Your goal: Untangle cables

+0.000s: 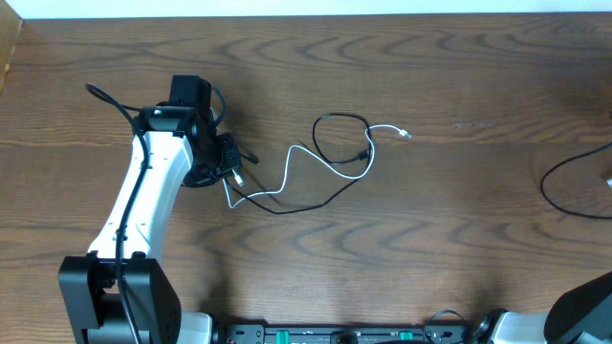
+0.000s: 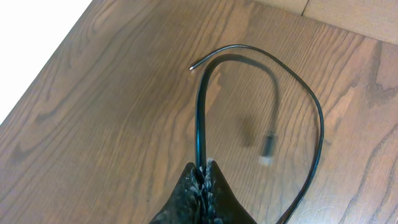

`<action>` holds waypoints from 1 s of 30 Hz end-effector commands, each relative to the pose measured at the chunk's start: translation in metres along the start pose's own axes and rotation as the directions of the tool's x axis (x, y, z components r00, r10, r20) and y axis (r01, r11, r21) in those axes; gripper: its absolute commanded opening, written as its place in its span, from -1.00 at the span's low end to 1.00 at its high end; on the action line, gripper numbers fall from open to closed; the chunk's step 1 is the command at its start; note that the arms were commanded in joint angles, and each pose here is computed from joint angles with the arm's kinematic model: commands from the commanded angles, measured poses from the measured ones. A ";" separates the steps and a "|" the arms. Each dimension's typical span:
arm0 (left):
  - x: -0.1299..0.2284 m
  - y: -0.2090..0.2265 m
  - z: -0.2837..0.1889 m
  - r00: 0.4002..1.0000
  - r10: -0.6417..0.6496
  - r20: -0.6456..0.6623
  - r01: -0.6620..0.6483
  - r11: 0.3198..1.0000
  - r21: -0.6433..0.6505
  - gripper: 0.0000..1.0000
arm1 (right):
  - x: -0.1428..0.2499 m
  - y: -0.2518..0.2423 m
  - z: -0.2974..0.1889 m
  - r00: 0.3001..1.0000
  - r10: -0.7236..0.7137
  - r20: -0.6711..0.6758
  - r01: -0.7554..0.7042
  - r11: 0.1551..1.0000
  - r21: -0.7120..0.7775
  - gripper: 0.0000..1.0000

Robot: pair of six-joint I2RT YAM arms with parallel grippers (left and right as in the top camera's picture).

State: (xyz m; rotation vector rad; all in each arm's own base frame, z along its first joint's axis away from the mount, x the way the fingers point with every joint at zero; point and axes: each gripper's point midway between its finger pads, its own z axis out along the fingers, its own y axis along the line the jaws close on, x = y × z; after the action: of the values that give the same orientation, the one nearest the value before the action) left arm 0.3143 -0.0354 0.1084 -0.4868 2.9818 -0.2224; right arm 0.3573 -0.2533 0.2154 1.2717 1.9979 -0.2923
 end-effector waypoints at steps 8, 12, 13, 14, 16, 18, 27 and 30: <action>0.002 0.001 0.002 1.000 0.014 -0.011 -0.015 1.000 -0.007 -0.85 | 0.026 0.014 0.000 0.993 -0.027 -0.119 0.017 0.996 -0.084 0.33; 0.002 0.001 0.002 1.000 0.015 -0.010 -0.015 1.000 -0.006 -0.85 | 0.054 0.035 -0.007 0.971 -0.085 -0.222 0.044 0.982 -0.184 0.33; 0.002 0.001 0.002 1.000 0.015 -0.010 -0.015 1.000 -0.006 -0.85 | 0.060 0.040 -0.009 0.965 -0.105 -0.239 0.055 0.976 -0.209 0.33; 0.001 0.001 0.002 1.000 0.015 -0.008 -0.015 1.000 -0.004 -0.85 | 0.069 0.050 -0.013 0.954 -0.145 -0.264 0.075 0.963 -0.258 0.33; 0.002 -0.006 0.002 1.000 0.017 -0.012 -0.016 0.999 0.034 -0.85 | 0.087 0.069 -0.023 0.928 -0.224 -0.299 0.110 0.929 -0.354 0.32; 0.002 -0.022 0.000 0.999 0.026 -0.022 -0.023 0.992 0.124 -0.85 | 0.107 0.089 -0.035 0.894 -0.320 -0.314 0.154 0.876 -0.457 0.33; 0.023 -0.118 -0.023 0.928 0.366 0.076 -0.347 0.770 0.535 -0.85 | 0.224 0.140 -0.083 0.695 -0.640 -0.328 0.270 0.655 -0.706 0.43; 0.025 -0.112 -0.013 0.918 0.391 0.073 -0.381 0.811 0.445 -0.85 | 0.273 0.148 -0.095 0.625 -0.719 -0.305 0.296 0.580 -0.759 0.44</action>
State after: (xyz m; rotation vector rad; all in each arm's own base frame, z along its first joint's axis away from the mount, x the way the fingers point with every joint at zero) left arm 0.3276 -0.1442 0.1428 0.0947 2.8081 -0.8982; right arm 0.3881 0.0171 0.1458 0.3870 2.5935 0.5140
